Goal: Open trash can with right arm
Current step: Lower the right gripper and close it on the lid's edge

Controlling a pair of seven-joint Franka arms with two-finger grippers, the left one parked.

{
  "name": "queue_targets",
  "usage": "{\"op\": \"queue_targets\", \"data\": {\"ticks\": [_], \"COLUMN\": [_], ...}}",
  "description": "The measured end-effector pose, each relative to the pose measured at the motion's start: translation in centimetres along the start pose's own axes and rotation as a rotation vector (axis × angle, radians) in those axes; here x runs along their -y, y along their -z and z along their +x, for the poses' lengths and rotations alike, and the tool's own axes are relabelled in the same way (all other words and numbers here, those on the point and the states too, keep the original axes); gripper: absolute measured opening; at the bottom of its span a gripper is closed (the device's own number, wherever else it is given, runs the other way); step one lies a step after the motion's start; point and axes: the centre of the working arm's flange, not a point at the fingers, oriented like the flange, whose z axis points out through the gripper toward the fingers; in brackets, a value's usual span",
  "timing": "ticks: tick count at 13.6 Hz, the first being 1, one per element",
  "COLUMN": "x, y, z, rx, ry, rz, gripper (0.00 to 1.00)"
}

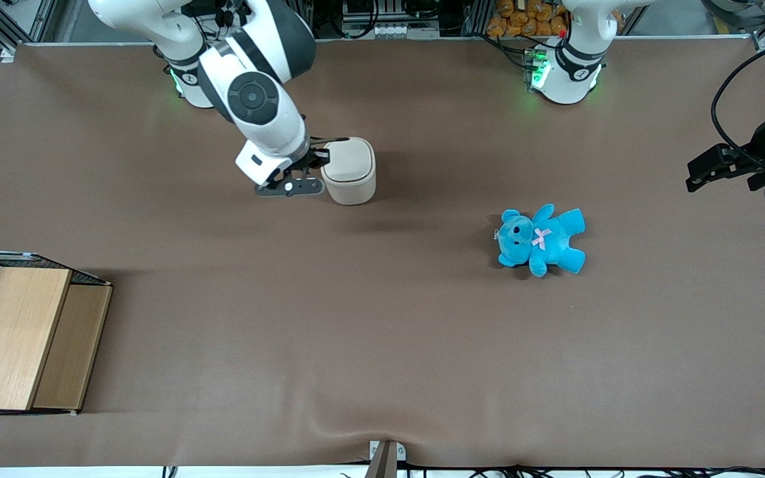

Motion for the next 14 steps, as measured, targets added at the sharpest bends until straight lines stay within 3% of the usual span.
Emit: {"op": "queue_targets", "data": {"ticks": [5,14], "x": [1.6,3.2], "y": [-4.5,-6.9], "z": [-2.0,-4.2], "rx": [-0.006,-0.005], "ry": [0.042,0.049], "rz": [-0.015,-0.032], "gripper": [0.01,0.01]}}
